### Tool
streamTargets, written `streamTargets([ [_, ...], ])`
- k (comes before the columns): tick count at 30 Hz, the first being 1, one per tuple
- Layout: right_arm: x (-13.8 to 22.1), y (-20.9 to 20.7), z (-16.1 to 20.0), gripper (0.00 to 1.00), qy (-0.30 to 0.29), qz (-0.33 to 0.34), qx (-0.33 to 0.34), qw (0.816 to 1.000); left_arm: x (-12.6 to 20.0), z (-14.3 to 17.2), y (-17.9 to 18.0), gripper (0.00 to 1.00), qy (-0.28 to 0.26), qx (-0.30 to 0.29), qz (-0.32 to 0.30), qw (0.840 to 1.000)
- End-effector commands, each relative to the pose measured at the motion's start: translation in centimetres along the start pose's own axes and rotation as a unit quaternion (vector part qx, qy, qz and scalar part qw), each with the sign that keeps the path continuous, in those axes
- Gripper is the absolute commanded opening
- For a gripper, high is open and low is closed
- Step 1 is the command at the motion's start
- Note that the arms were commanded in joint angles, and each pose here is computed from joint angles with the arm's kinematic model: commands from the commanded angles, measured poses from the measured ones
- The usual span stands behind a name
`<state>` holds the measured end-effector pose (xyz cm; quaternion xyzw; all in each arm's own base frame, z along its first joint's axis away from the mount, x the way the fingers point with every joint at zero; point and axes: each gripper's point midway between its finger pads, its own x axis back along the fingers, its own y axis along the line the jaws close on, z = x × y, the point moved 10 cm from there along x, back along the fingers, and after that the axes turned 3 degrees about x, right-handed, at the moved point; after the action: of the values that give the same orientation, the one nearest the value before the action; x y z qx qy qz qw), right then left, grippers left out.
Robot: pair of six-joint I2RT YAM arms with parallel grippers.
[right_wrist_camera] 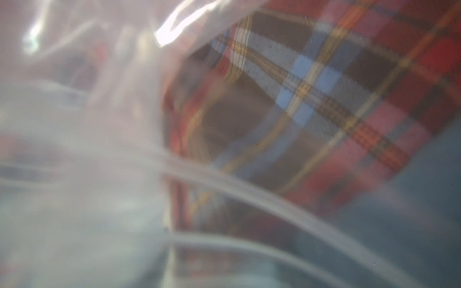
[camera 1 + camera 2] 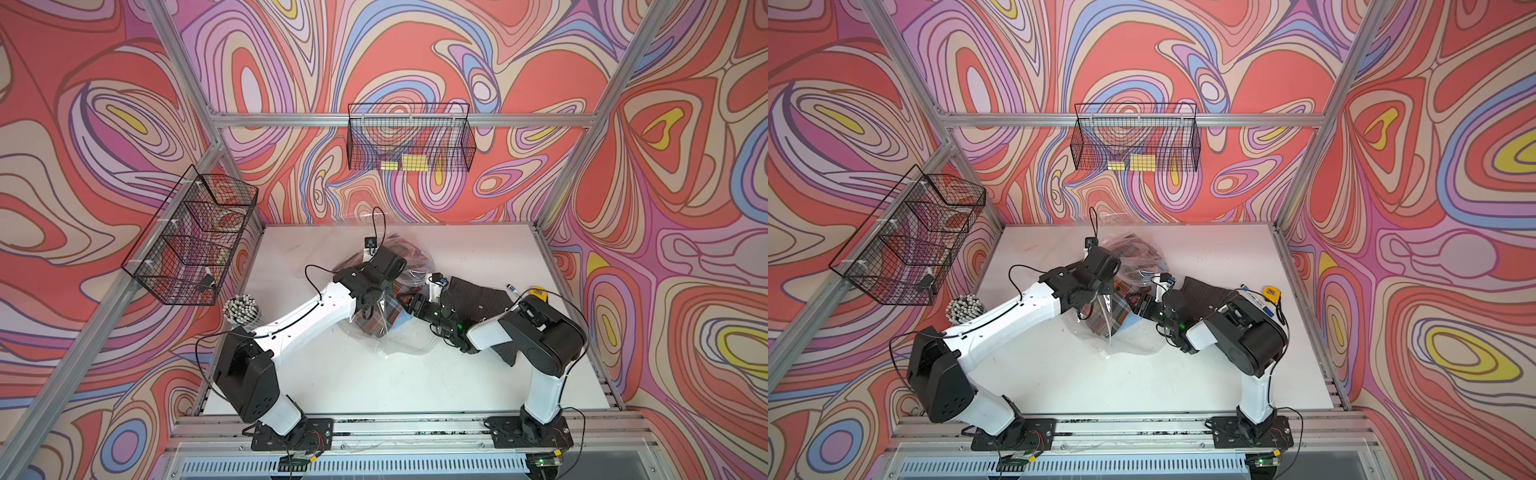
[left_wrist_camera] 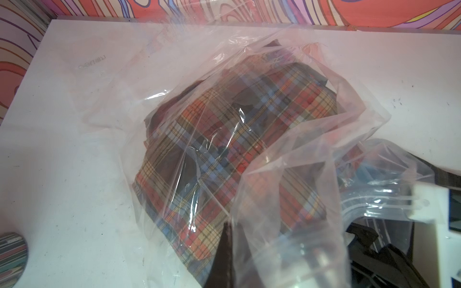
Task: Take the shirt out of the vacuum bag
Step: Take out the shirt from the vacuum bag.
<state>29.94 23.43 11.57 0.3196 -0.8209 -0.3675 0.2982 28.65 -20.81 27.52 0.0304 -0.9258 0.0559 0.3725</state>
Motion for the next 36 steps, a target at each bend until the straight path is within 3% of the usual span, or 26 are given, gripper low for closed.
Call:
streamTargets([
  [1, -0.7, 1.2, -1.0, 0.65, -0.024, -0.027, 0.008, 0.999, 1.1, -0.1, 0.2, 0.0, -0.015, -0.009, 0.0, 1.0],
  [11, -2.1, 2.2, -1.5, 0.59, -0.026, -0.027, 0.012, 0.999, 2.0, 0.5, -0.4, 0.0, -0.03, -0.02, 0.005, 0.999],
  [20, -3.0, 1.7, -1.2, 0.41, -0.029, -0.029, -0.003, 0.999, 2.2, 0.6, -0.6, 0.0, -0.037, -0.02, 0.004, 0.999],
  [25, -3.4, 1.8, -1.4, 0.26, -0.024, -0.028, 0.0, 0.999, 2.1, 0.8, -0.3, 0.0, -0.041, -0.018, 0.0, 0.999],
  [29, -3.2, 2.5, -1.6, 0.01, -0.022, -0.039, -0.001, 0.999, 1.7, 1.0, -0.3, 0.0, -0.044, -0.023, -0.013, 0.999],
  [36, -1.4, 4.7, -2.5, 0.0, -0.014, -0.039, 0.02, 0.999, 1.3, 0.7, -0.7, 0.0, -0.052, -0.024, -0.025, 0.998],
])
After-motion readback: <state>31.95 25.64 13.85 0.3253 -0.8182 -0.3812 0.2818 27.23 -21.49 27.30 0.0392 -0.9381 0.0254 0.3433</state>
